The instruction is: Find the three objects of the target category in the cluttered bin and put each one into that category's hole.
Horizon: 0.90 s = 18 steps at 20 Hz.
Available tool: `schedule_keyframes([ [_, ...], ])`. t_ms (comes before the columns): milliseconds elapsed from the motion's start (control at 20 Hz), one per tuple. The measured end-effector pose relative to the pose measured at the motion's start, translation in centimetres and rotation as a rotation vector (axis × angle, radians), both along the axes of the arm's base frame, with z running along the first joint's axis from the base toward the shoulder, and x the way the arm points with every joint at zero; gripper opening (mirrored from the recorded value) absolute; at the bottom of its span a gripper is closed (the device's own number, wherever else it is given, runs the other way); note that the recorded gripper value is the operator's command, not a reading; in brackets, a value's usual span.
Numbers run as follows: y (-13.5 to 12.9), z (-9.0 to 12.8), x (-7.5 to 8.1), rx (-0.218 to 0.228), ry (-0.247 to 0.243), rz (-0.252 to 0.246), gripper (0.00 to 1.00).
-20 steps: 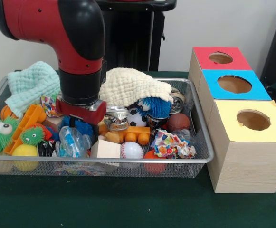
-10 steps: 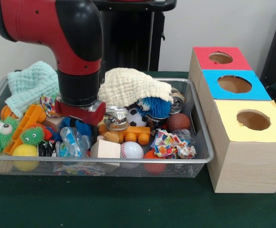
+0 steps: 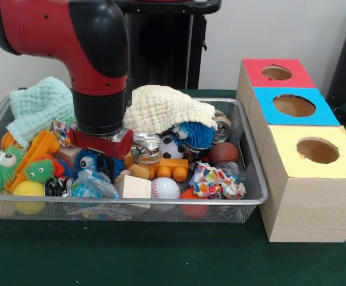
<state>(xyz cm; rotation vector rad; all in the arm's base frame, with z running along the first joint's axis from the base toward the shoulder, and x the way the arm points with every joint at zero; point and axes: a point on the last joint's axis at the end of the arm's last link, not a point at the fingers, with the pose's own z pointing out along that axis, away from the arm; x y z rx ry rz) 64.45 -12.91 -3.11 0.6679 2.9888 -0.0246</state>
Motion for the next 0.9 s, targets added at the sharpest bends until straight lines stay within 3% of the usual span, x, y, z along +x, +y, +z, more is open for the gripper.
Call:
schedule_keyframes([
  [450, 0.4, -0.6, -0.6, -0.02, -0.05, 0.03, 0.0],
  [900, 1.1, -1.3, -1.6, -0.037, -0.132, 0.049, 0.0],
])
